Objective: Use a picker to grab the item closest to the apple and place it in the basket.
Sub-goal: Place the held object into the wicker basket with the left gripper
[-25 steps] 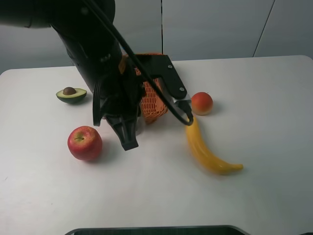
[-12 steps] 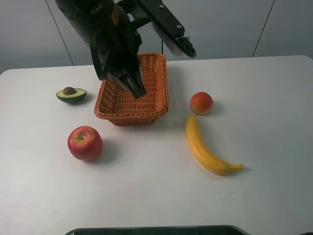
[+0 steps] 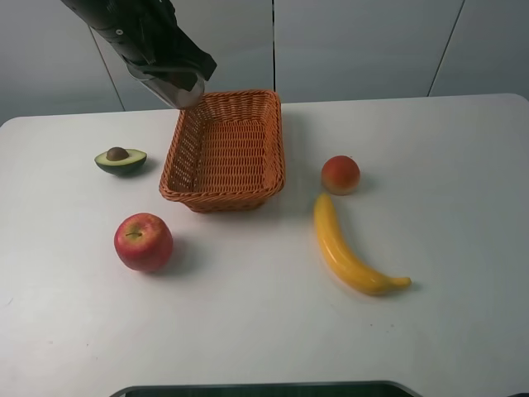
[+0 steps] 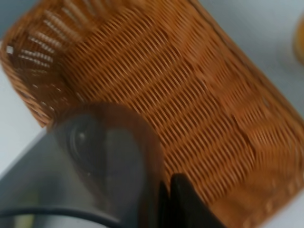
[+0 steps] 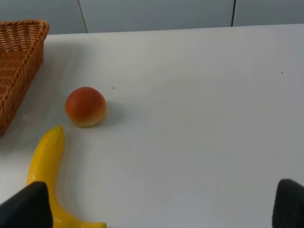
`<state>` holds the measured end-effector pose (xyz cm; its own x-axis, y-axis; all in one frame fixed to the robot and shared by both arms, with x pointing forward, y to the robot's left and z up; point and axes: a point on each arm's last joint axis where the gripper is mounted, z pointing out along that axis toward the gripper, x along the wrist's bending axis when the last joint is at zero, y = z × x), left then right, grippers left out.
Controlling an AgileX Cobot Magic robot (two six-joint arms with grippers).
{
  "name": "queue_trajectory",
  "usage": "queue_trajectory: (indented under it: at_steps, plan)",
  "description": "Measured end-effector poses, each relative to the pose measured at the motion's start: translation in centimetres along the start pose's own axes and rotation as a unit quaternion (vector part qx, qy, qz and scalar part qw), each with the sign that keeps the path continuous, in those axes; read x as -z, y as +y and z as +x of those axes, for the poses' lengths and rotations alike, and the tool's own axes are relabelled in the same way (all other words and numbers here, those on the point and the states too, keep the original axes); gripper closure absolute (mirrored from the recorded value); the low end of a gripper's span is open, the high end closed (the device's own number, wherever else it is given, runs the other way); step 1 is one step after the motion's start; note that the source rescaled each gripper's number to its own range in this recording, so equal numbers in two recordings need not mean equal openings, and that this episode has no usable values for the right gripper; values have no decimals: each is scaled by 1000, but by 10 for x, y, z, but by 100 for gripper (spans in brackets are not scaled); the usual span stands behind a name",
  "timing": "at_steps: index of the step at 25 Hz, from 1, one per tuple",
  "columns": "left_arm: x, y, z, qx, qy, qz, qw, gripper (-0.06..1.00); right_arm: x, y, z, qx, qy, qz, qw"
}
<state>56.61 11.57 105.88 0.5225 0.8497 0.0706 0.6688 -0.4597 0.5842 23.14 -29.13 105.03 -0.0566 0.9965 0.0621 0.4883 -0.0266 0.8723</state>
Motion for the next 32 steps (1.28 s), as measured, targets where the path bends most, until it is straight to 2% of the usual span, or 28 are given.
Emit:
queue_trajectory:
  at_steps: [4,11,18,25,28,32]
  plan:
    - [-7,3,2,23,-4,-16,1000,94,0,0,0,0,0,0,1000]
    - [-59,-8,-4,47,-20,25,998,94,0,0,0,0,0,0,1000]
    - [-105,-21,-6,46,-20,43,998,94,0,0,0,0,0,0,1000]
    - [-121,-28,-7,45,-20,55,997,93,0,0,0,0,0,0,1000]
    - [-121,-26,-7,45,-20,45,998,80,0,0,0,0,0,0,1000]
    - [-121,-24,-7,45,-20,37,998,38,0,0,0,0,0,0,1000]
